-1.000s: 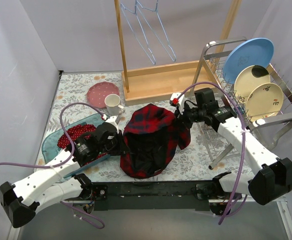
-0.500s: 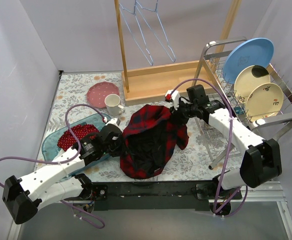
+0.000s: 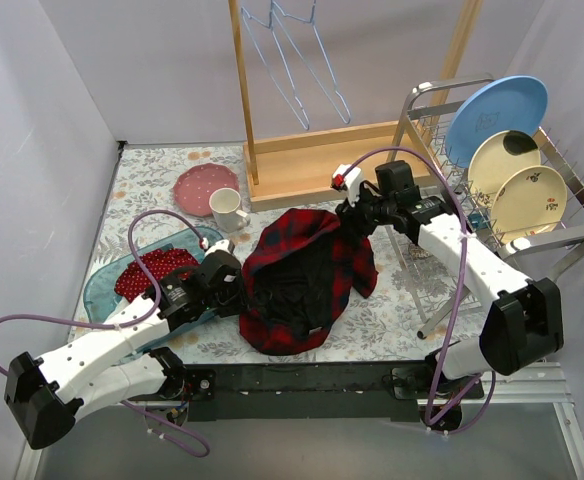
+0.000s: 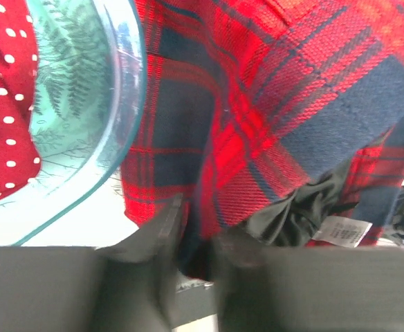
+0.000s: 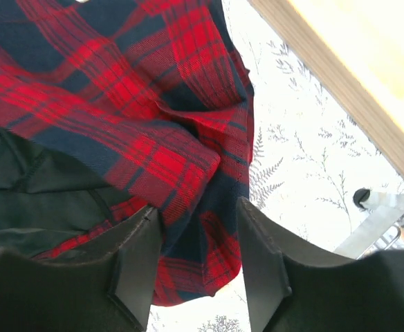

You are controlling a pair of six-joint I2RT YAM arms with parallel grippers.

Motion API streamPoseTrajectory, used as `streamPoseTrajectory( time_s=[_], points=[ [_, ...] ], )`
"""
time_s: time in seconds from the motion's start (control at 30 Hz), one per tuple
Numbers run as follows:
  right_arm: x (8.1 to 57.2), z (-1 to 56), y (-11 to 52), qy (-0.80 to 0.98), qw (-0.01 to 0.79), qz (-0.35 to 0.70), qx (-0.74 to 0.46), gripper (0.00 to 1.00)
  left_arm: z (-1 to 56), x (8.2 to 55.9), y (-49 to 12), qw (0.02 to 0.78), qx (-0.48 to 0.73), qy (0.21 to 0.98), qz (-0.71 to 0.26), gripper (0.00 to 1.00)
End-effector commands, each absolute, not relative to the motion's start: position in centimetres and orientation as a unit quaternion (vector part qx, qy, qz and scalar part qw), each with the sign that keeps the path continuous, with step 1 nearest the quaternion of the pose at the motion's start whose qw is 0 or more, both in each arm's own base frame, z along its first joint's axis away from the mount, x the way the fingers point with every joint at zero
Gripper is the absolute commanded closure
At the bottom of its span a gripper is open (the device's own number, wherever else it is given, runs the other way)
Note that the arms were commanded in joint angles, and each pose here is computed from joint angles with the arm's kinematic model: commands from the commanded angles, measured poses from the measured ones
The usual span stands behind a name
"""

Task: Place the skirt on the hanger

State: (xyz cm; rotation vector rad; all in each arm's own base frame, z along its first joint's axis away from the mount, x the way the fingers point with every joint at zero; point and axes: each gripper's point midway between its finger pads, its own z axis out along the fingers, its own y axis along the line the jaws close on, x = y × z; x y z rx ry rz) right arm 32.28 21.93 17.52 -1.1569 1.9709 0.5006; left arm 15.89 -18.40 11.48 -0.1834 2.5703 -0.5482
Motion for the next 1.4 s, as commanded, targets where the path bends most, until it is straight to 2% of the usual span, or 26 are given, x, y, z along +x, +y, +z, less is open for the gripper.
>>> streamPoseTrajectory(
  time_s=[0.0, 0.03, 0.1, 0.13, 0.17, 0.3, 0.47, 0.6, 0.7, 0.87, 1.0, 1.1, 1.13, 1.27, 1.33, 1.37],
  points=[
    [32.2, 20.4, 22.8, 0.743, 0.429, 0.213, -0.468, 0.49, 13.0, 16.1, -19.6, 0.255, -0.054, 0.937, -0.234, 0.89],
    [32.0, 19.9, 22.9, 0.744, 0.424, 0.215, -0.47, 0.51, 13.1, 16.2, -19.7, 0.256, -0.053, 0.936, -0.237, 0.91],
    [31.6, 19.4, 23.1, 0.744, 0.414, 0.219, -0.477, 0.69, 14.0, 16.3, -19.9, 0.263, -0.051, 0.932, -0.245, 0.99],
    [31.3, 19.4, 23.1, 0.743, 0.41, 0.222, -0.479, 0.79, 14.3, 16.4, -19.9, 0.265, -0.05, 0.931, -0.247, 1.0],
    [31.0, 19.5, 23.1, 0.743, 0.407, 0.225, -0.483, 0.98, 14.7, 16.4, -19.9, 0.269, -0.048, 0.929, -0.248, 1.0],
    [31.3, 23.2, 22.1, 0.732, 0.438, 0.187, -0.487, 0.99, 18.7, 17.2, -19.7, 0.308, -0.034, 0.915, -0.258, 1.0],
    [30.5, 36.0, 19.3, 0.671, 0.558, 0.112, -0.474, 0.99, 29.2, 18.6, -19.2, 0.408, -0.001, 0.866, -0.291, 1.0],
    [26.2, 47.1, 17.3, 0.604, 0.649, 0.102, -0.451, 0.99, 38.6, 17.5, -19.6, 0.48, 0.071, 0.8, -0.354, 1.0],
    [22.6, 52.8, 15.3, 0.556, 0.706, 0.091, -0.428, 0.99, 44.4, 16.1, -18.8, 0.528, 0.106, 0.75, -0.384, 1.0],
    [16.8, 56.8, 12.9, 0.501, 0.749, 0.09, -0.425, 0.99, 50.1, 12.5, -17.6, 0.569, 0.148, 0.675, -0.445, 1.0],
    [13.1, 56.3, 13.1, 0.474, 0.741, 0.12, -0.461, 0.99, 51.2, 9.4, -18.9, 0.538, 0.206, 0.642, -0.506, 1.0],
    [11.6, 55.4, 13.2, 0.47, 0.733, 0.135, -0.472, 0.99, 49.9, 8.9, -19.3, 0.516, 0.209, 0.65, -0.517, 1.0],
    [11.7, 55.0, 13.3, 0.474, 0.73, 0.137, -0.473, 0.99, 47.9, 9.4, -19.8, 0.499, 0.206, 0.67, -0.51, 1.0],
    [15.1, 51.4, 13.9, 0.529, 0.703, 0.147, -0.453, 0.99, 41.2, 12.3, -20.2, 0.477, 0.147, 0.729, -0.468, 1.0],
    [18.8, 47.7, 14.2, 0.575, 0.682, 0.137, -0.431, 0.99, 38.0, 14.1, -20.4, 0.466, 0.104, 0.76, -0.442, 1.0],
    [20.3, 46.2, 14.3, 0.59, 0.674, 0.13, -0.425, 0.99, 34.5, 16.4, -19.8, 0.469, 0.062, 0.79, -0.39, 1.0]
  ],
)
